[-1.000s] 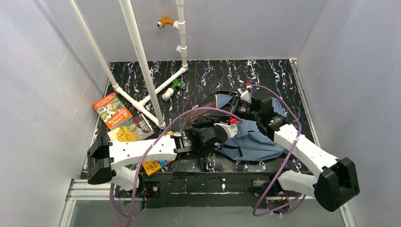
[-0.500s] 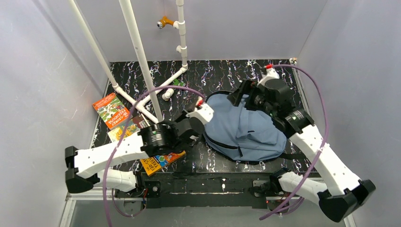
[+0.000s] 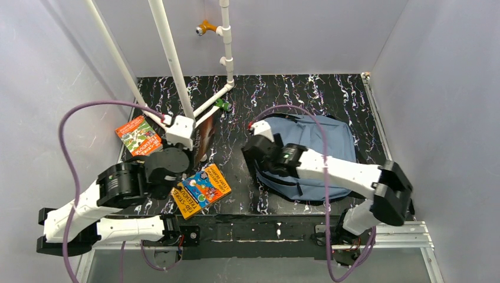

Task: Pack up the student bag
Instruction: Pick up the book from the center of the board, then place the book in the student bag.

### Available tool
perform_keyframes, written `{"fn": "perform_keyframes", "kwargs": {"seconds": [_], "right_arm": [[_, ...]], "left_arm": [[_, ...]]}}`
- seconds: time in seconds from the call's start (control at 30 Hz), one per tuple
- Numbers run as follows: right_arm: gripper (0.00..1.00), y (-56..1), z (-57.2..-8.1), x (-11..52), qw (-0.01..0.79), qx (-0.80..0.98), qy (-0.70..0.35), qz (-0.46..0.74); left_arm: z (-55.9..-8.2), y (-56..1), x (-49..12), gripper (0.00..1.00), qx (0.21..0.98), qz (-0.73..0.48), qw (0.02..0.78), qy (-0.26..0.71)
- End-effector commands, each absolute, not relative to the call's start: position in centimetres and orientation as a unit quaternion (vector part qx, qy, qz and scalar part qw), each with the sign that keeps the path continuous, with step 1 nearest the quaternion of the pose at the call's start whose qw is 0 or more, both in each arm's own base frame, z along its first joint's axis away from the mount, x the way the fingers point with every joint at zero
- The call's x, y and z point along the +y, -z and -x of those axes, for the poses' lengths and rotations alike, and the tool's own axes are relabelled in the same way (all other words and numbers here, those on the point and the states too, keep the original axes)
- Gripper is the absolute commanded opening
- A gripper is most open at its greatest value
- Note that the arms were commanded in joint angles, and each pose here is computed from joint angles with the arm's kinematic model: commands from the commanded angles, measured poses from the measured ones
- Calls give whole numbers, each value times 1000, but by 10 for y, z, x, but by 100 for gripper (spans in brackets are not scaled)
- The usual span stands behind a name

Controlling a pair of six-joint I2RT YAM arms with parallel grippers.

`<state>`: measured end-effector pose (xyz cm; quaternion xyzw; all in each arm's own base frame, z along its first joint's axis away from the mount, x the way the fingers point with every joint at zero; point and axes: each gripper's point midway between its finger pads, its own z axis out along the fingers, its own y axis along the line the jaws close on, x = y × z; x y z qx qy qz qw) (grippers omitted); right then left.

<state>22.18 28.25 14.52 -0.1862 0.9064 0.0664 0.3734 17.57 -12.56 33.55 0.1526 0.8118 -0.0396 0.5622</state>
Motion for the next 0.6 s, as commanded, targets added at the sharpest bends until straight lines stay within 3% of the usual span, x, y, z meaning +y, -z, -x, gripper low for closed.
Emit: {"fn": "perform_keyframes", "kwargs": {"seconds": [0.0,0.23,0.3,0.33,0.57], "right_arm": [[95,-154,-234,307,436,877,2,203],[90,-127,-238,305,473,827,183,241],[81,-122,-239,305,473,824,194,244],[71,-122,-240,306,475,823,194,243],[53,-134,-242,307,490,832,143,217]], "left_arm": [[-174,-361,-110,0,800,-87,588,83],[-171,-352,-102,0,804,-76,583,85],[-170,-349,-101,0,806,-78,581,82],[-171,-348,-100,0,806,-79,582,77],[-174,-340,-96,0,809,-84,580,46]]}}
